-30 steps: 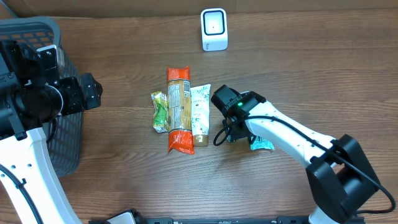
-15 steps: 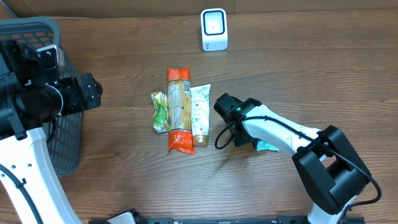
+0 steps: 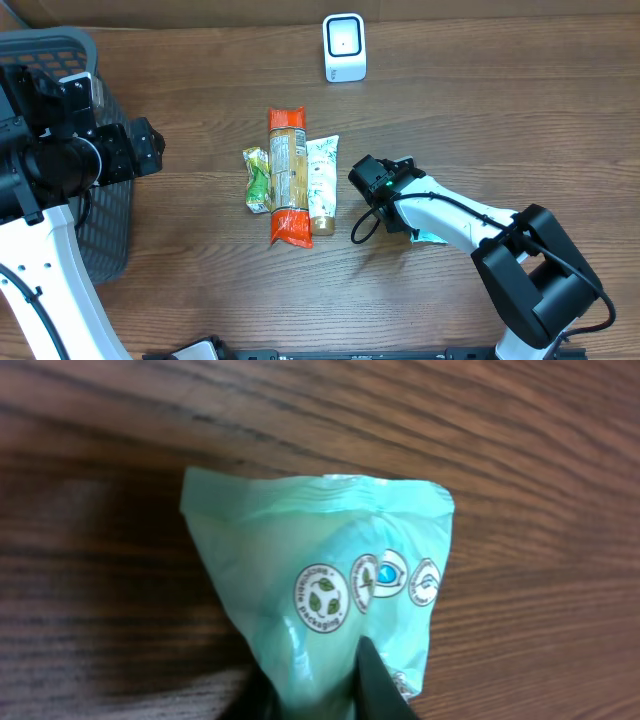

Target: Scan the item barcode

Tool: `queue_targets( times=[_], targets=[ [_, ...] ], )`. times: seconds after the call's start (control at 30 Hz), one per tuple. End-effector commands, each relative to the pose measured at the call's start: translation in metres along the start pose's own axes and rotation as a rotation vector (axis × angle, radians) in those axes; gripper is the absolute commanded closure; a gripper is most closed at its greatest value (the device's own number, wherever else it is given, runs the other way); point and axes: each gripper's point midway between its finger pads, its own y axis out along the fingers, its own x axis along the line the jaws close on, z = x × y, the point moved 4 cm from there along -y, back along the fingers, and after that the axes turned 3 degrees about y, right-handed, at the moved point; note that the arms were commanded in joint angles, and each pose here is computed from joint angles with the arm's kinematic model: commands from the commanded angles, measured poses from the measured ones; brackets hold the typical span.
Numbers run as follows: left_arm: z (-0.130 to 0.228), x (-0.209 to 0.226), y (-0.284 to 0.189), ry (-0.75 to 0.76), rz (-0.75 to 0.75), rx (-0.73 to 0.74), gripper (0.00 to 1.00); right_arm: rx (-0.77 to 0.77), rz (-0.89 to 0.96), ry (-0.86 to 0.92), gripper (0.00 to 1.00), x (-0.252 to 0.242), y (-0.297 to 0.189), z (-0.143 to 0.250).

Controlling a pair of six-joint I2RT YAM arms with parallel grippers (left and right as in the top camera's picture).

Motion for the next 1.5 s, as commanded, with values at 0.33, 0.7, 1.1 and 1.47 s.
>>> queue_targets(
  times=[0.33,0.7,1.1,1.47],
  targets=[
    [-0.001,-0.001,0.0,0.016,0.009,-0.002,0.0,0.15,-0.431,0.057,0.96,0.042,-0.049,-0.013],
    [-0.001,-0.001,0.0,0.016,0.009,-0.002,0.01,0.111,-1.093,0.094,0.96,0.05,-0.097,-0.056],
    [-0.001,-0.001,0.0,0.016,0.009,-0.002,0.01,0.163,-1.088,0.254,0.77,0.022,-0.035,-0.038],
    [-0.001,-0.001,0.0,0.016,0.009,-0.002,0.0,0.146,-0.733,0.455,0.41,-0.049,0.022,-0.041]
  ],
)
